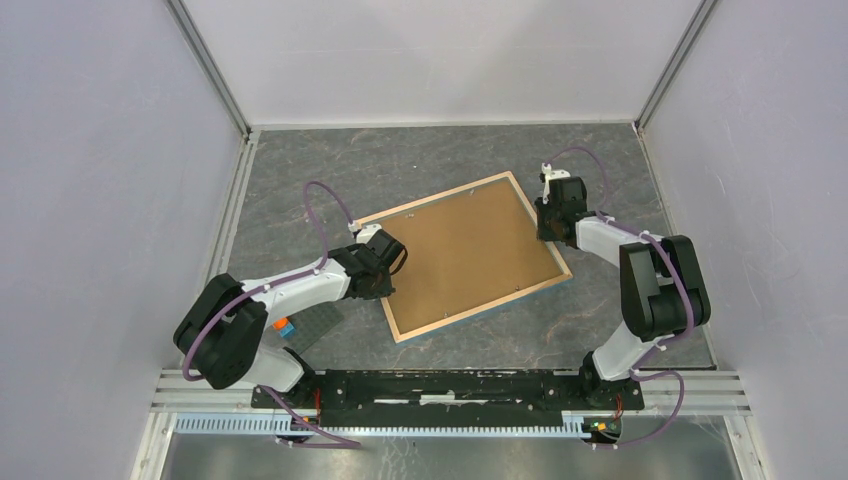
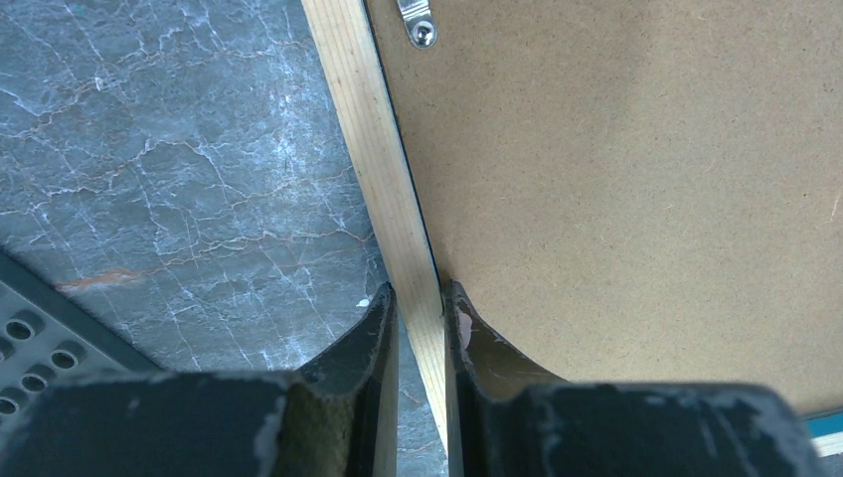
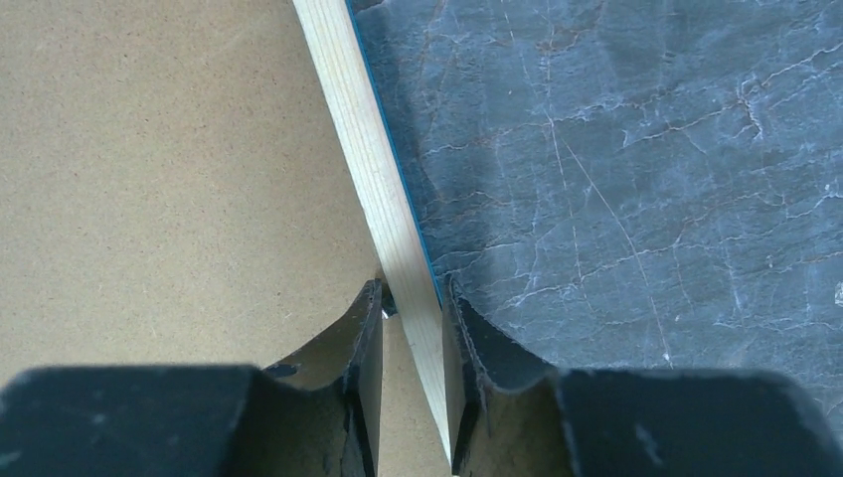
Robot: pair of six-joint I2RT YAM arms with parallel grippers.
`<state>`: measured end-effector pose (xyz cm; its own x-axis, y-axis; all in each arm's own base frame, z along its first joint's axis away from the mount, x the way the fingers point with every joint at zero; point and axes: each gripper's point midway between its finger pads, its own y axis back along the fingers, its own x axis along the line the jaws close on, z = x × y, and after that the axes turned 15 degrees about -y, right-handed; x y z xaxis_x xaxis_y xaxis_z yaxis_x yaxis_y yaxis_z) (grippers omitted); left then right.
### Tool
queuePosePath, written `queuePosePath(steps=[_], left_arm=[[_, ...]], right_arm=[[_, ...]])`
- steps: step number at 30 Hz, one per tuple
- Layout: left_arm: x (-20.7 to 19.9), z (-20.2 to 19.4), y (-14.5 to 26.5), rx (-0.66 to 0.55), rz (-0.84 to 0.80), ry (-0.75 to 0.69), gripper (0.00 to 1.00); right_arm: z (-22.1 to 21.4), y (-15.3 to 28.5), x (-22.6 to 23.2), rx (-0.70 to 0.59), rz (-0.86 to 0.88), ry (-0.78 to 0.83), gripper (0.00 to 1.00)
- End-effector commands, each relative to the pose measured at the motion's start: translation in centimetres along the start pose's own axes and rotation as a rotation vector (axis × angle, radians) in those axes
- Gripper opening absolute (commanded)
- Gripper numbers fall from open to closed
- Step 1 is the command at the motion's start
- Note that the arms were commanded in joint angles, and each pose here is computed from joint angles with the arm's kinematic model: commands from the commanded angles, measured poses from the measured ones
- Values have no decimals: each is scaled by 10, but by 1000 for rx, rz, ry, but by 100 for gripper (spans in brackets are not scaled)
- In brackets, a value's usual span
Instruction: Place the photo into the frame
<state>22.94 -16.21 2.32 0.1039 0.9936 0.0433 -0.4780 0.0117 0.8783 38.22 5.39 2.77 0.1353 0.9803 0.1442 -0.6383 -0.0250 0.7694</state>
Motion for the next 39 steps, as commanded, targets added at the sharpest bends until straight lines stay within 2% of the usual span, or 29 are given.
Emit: queuePosePath(steps=[1, 7, 10, 13, 14, 15, 20, 22, 26, 30, 31, 33, 36, 39], left_arm=[[23, -17, -8, 34, 83, -113, 8], [23, -16, -7, 31, 82, -111, 7], [22, -16, -7, 31, 82, -113, 7], [22, -13, -6, 35, 91, -116, 7], [22, -12, -7, 40, 98, -120, 7], [22, -10, -7, 44, 104, -124, 7], [17, 13, -11, 48, 113, -130, 7], [16, 25, -17, 53, 99, -100, 7], [19, 54, -30, 45, 83, -46, 8], [15, 111, -43, -1, 75, -16, 12], [15, 121, -49, 3, 73, -7, 15], [5, 146, -54, -13, 28, 1, 30], [-6, 174, -46, -68, -11, -1, 62], [-11, 181, -27, -117, -66, 1, 82]], right_arm=[[-5, -5, 0, 14, -10, 22, 22], [-10, -4, 2, 26, 1, 16, 2], [-7, -2, 6, 17, 22, 12, 0], [-6, 0, 10, 31, 32, -3, 9], [-6, 2, 12, 34, 44, -13, 15], [-7, 4, 16, 39, 70, -23, 26], [-17, 27, 24, -12, 212, -106, 47], [-26, 36, 21, -14, 225, -116, 51], [-47, 56, 30, -9, 314, -134, 52], [-89, 78, 41, 30, 442, -197, 52], [-95, 84, 42, 24, 461, -213, 52], [-108, 90, 37, 17, 465, -228, 55], [-109, 95, 28, -19, 430, -213, 58], [-100, 98, 18, -45, 370, -168, 59]])
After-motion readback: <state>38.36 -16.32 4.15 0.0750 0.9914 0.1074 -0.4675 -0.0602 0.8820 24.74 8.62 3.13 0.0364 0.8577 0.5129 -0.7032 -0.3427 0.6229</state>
